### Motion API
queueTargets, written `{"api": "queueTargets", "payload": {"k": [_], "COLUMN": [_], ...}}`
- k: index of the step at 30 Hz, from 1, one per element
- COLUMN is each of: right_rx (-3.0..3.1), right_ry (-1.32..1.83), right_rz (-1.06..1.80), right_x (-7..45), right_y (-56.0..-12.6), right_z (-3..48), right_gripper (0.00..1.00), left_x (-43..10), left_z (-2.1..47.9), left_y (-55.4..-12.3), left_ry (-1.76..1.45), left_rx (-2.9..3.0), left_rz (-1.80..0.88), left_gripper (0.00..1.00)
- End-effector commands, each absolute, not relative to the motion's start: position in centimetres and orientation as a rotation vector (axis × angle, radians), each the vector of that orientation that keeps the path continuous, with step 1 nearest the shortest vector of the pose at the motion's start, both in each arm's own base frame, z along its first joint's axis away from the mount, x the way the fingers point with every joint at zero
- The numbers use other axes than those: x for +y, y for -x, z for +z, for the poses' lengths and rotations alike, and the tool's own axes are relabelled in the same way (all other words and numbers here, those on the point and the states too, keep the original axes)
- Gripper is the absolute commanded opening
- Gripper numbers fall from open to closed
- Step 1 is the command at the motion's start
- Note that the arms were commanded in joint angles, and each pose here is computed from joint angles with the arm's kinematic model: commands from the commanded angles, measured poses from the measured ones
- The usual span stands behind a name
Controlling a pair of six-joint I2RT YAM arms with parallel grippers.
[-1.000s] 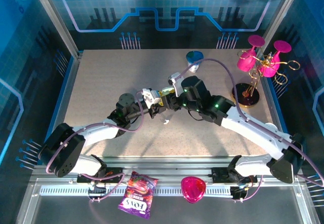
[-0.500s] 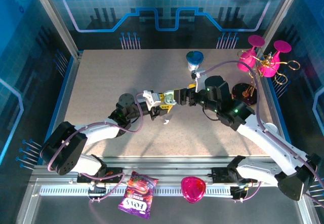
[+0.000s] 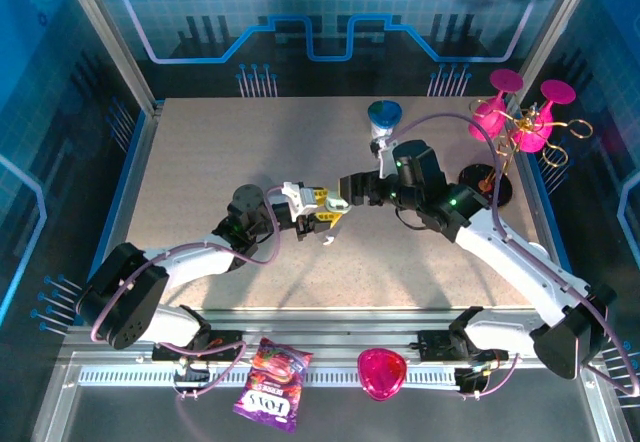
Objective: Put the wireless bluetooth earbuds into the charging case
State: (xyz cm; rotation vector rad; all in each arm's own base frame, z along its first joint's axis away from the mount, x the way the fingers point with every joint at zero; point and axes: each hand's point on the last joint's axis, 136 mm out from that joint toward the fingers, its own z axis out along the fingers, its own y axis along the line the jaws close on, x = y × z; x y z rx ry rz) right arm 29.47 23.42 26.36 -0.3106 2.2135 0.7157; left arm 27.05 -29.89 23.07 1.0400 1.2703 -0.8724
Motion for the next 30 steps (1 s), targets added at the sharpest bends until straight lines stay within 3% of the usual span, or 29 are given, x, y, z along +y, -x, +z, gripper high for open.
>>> {"api": "queueTargets", "payload": {"k": [1, 5, 12, 19, 25, 30], "right_rx": [2.23, 2.167, 2.027, 1.929, 1.88, 1.871], "right_ry": [0.323, 0.325, 0.106, -0.012, -0.063, -0.096], "right_rz": [0.756, 0.884, 1.431, 1.787, 1.975, 2.012], "right_x": [23.0, 23.5, 24.3, 25.9, 27.5, 27.9], "right_y": [-28.0, -26.7, -26.3, -26.1, -26.1, -26.2], "right_z": [25.8, 26.9, 28.1, 28.6, 28.6, 28.3], "right_gripper": [0.83, 0.83, 0.79, 0.75, 0.66, 0.45], "left_x": [-29.7, -29.9, -29.9, -29.8, -29.8, -29.8], "left_z": [24.5, 24.8, 26.5, 28.0, 28.6, 28.6], "left_y": [-27.1, -27.2, -26.8, -26.7, -26.7, -26.9], "left_ry": [-1.006, -1.004, -0.953, -0.944, -0.936, -0.932], "left_rx": [1.221, 1.203, 1.141, 1.108, 1.09, 1.092], "left_rz": [-0.846, -0.848, -0.907, -0.904, -0.903, -0.899], "left_gripper": [0.25, 0.25, 0.25, 0.25, 0.25, 0.25]}}
